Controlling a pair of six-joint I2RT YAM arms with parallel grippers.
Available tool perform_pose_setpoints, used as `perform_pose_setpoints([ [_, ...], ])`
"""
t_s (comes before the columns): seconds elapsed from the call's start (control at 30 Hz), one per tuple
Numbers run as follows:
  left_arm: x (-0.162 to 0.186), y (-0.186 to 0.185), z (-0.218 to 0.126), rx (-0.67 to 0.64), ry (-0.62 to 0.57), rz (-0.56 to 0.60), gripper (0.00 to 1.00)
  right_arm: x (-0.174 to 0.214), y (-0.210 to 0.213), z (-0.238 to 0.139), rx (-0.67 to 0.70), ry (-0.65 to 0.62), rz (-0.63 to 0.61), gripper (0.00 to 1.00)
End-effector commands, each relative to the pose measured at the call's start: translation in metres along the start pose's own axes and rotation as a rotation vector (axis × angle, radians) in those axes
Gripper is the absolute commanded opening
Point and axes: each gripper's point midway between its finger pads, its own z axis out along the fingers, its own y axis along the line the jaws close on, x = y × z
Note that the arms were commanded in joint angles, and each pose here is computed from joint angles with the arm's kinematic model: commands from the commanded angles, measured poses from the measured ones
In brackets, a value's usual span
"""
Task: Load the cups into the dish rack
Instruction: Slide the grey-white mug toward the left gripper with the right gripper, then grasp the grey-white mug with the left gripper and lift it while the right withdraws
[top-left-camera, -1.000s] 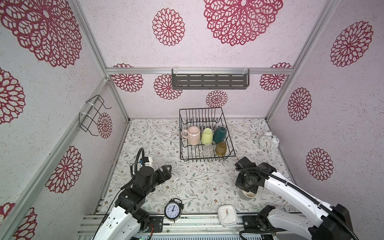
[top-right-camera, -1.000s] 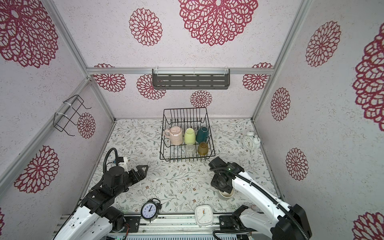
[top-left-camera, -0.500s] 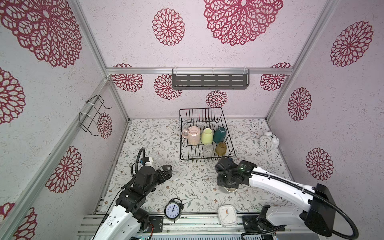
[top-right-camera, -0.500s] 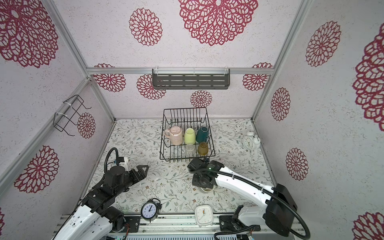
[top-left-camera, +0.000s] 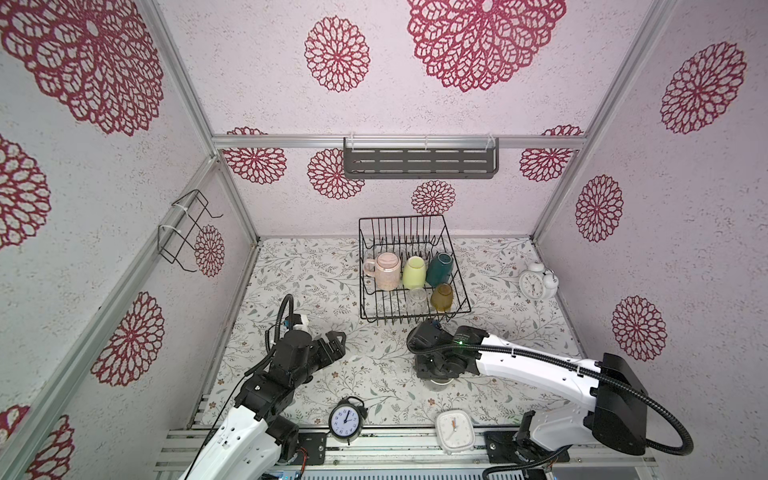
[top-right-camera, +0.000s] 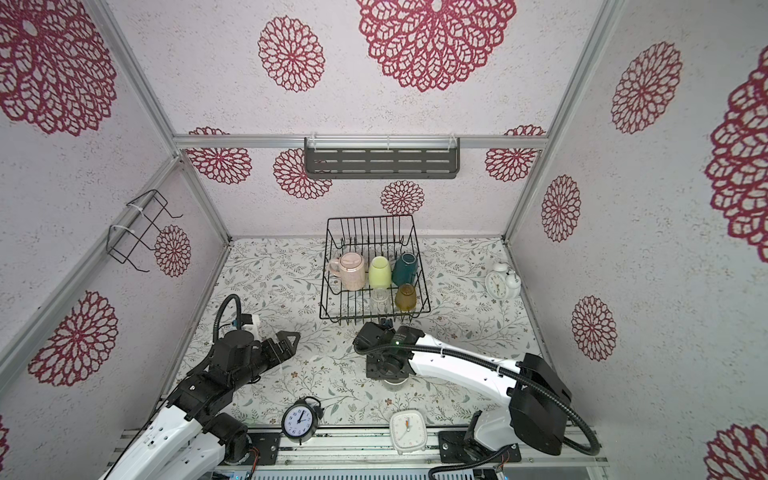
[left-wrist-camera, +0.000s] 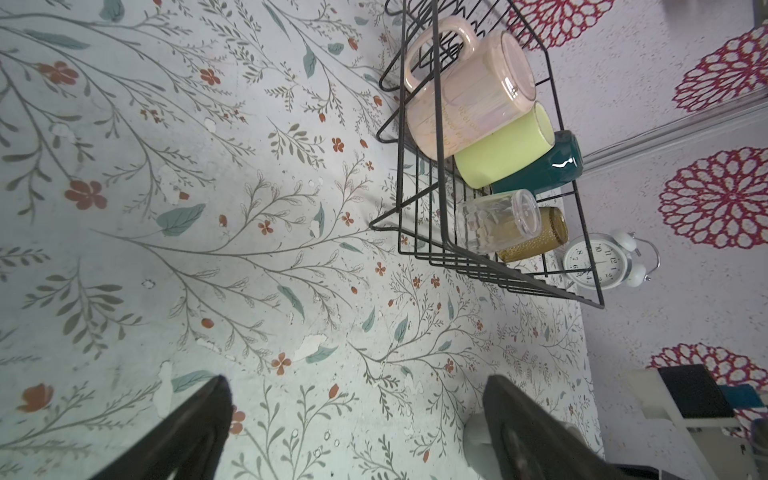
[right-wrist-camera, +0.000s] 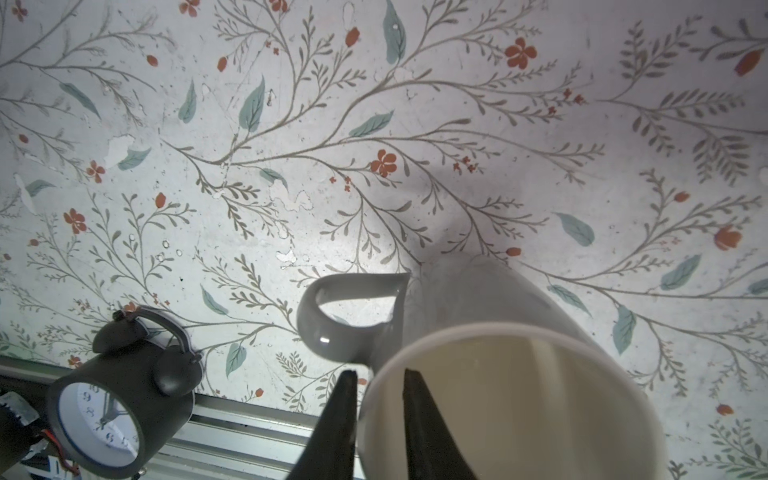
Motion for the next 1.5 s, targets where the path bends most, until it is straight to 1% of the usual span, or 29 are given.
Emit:
perform_pose_setpoints([
  [0.0,-0.004,-0.021,-0.001,0.081,-0.002,0.019,1.00,0.002,-0.005,-0.008,0.025,0.011,-0.067,0.30],
  [0.1,-0.001,-0.031,-0.001,0.114,0.014,0.045,0.99,0.000,-0.007,-0.015,0.031,0.002,-0.094,0.39],
  [0.2,0.003,-0.045,-0.004,0.144,0.029,0.088,0.98,0.000,0.000,-0.029,-0.021,0.013,-0.112,0.40],
  [0.27,0.008,-0.053,-0.005,0.152,0.050,0.122,0.97,-0.002,0.005,-0.044,-0.062,0.011,-0.119,0.43],
  [0.33,0.014,-0.060,-0.007,0.150,0.073,0.152,0.97,-0.008,-0.001,-0.057,-0.058,-0.012,-0.130,0.46],
  [0.43,0.026,-0.073,-0.008,0.159,0.117,0.199,0.96,-0.025,-0.023,-0.071,-0.013,-0.060,-0.136,0.51],
  [0.5,0.036,-0.088,-0.007,0.186,0.155,0.232,0.95,-0.038,-0.038,-0.076,-0.009,-0.091,-0.133,0.60],
  [0.53,0.042,-0.097,-0.006,0.198,0.176,0.252,0.95,-0.046,-0.041,-0.079,-0.035,-0.116,-0.149,0.62],
  [0.6,0.054,-0.116,-0.006,0.217,0.222,0.313,0.95,-0.058,-0.052,-0.083,-0.059,-0.173,-0.137,0.70],
  [0.7,0.075,-0.141,-0.004,0.221,0.300,0.423,0.95,-0.076,-0.079,-0.088,-0.036,-0.263,-0.060,0.81],
  [0.8,0.096,-0.161,0.002,0.201,0.371,0.528,0.95,-0.092,-0.106,-0.092,0.006,-0.333,0.022,0.85],
  [0.83,0.102,-0.163,0.006,0.183,0.395,0.550,0.95,-0.097,-0.112,-0.093,0.015,-0.356,0.049,0.86],
  [0.9,0.110,-0.171,0.015,0.159,0.427,0.579,0.96,-0.107,-0.126,-0.093,0.033,-0.401,0.117,0.91],
  [1.0,0.124,-0.182,0.029,0.139,0.477,0.622,0.95,-0.116,-0.142,-0.091,0.017,-0.447,0.219,0.92],
  [1.07,0.133,-0.192,0.035,0.144,0.512,0.651,0.90,-0.118,-0.154,-0.087,0.005,-0.458,0.283,0.92],
  [1.17,0.141,-0.203,0.044,0.158,0.537,0.681,0.90,-0.120,-0.169,-0.080,-0.032,-0.440,0.372,0.92],
  [1.3,0.148,-0.213,0.058,0.153,0.567,0.731,0.86,-0.123,-0.181,-0.066,-0.129,-0.385,0.477,0.92],
  [1.37,0.155,-0.214,0.064,0.139,0.601,0.756,0.83,-0.125,-0.185,-0.065,-0.160,-0.375,0.511,0.92],
  [1.47,0.167,-0.209,0.072,0.110,0.665,0.793,0.81,-0.128,-0.189,-0.068,-0.171,-0.386,0.535,0.92],
])
